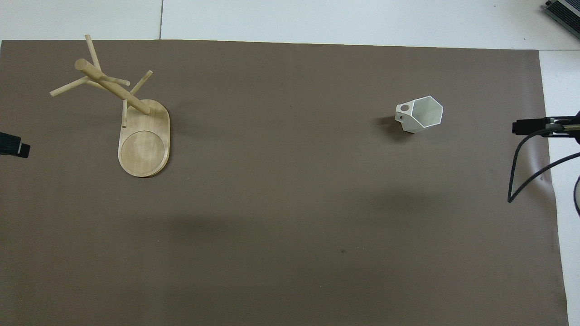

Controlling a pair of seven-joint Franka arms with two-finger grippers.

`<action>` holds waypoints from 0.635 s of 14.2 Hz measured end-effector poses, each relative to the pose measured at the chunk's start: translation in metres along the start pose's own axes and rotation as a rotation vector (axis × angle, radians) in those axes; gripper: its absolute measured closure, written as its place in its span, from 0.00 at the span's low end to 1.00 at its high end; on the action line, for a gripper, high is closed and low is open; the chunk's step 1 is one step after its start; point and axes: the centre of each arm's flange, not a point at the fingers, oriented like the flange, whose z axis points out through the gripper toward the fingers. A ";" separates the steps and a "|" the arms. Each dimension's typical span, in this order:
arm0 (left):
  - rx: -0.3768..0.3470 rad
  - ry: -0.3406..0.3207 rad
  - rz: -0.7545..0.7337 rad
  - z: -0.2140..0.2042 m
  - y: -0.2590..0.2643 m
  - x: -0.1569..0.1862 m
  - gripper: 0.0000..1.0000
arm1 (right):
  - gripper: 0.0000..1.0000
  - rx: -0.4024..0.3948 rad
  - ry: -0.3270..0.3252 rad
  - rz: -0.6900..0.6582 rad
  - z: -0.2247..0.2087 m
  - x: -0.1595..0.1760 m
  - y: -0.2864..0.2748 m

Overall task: Hang cup on rack
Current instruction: 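Move the right gripper toward the white hexagonal cup, then grasp the white cup's handle with the right gripper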

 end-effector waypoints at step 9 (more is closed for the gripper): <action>0.000 0.000 0.000 0.000 0.000 0.000 0.00 | 0.00 0.000 -0.030 -0.024 0.084 0.003 -0.022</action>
